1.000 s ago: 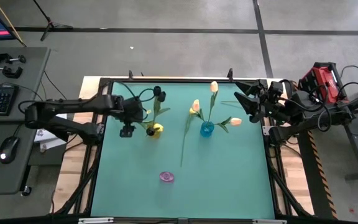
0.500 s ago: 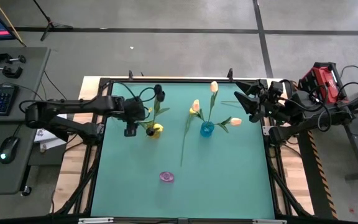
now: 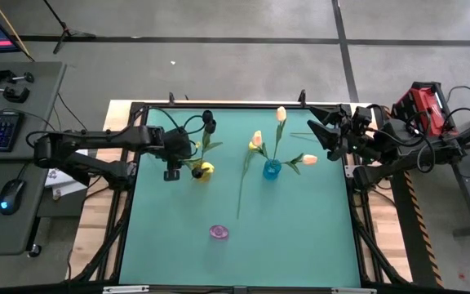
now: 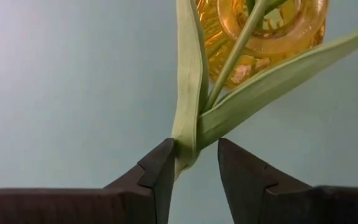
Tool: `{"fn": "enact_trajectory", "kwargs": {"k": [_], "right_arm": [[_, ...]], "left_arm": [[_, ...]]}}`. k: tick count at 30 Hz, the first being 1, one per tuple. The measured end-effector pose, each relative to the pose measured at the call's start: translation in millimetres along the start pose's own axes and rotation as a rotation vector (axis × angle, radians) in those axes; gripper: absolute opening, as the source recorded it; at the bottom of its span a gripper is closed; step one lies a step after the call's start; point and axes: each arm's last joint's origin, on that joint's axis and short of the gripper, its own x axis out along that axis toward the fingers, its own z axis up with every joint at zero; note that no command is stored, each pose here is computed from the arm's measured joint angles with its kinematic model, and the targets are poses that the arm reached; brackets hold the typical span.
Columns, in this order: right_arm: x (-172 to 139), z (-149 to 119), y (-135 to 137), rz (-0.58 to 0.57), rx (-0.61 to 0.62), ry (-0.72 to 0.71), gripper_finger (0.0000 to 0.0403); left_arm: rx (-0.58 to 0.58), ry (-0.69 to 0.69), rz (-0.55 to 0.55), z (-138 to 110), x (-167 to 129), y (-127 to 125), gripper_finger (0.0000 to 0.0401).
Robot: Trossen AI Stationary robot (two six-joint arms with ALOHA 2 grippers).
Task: Sort flowers into vase by color
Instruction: Put the left yellow tulip flower into the purple vase
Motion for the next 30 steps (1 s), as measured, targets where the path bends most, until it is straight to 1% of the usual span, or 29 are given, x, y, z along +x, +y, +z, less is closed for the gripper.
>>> {"fn": "enact_trajectory", "kwargs": {"k": [8,14,18,21,23,24,25,27,28,29,30], "right_arm": [[0.0,0.0,0.0,0.000,0.000,0.000,0.0279],[0.0,0.0,0.0,0.001,0.000,0.000,0.0279],[0.0,0.1,0.0,0.001,0.000,0.000,0.0279],[0.0,0.1,0.0,0.001,0.000,-0.001,0.0279],[0.0,0.1,0.0,0.001,0.000,-0.001,0.0279],[0.0,0.1,0.0,0.001,0.000,0.000,0.0279],[0.0,0.1,0.0,0.001,0.000,0.000,0.0279],[0.0,0.1,0.0,0.001,0.001,-0.001,0.0279],[0.0,0.1,0.0,0.001,0.001,-0.001,0.0279],[0.1,0.0,0.1,0.001,0.002,0.000,0.0279],[0.0,0.1,0.0,0.001,0.002,-0.001,0.0279]], "left_arm": [[0.027,0.002,-0.001,0.2,0.6,0.0,0.0123],[0.033,0.037,-0.006,2.3,9.5,0.4,0.0140],[0.019,0.051,-0.010,3.3,13.6,0.6,0.0150],[0.006,0.050,-0.009,3.4,13.5,0.6,0.0149],[-0.001,0.046,-0.006,3.2,12.6,0.6,0.0134],[-0.003,0.043,-0.005,3.3,11.6,0.7,0.0119],[-0.006,0.039,-0.004,3.4,10.0,0.8,0.0098],[-0.023,0.034,-0.002,3.6,6.4,1.0,0.0042],[-0.040,0.031,-0.001,3.7,3.9,1.2,0.0023],[-0.061,0.027,0.001,3.7,0.8,2.1,0.0014],[-0.078,0.024,0.003,3.8,-2.7,3.4,0.0015]]}}
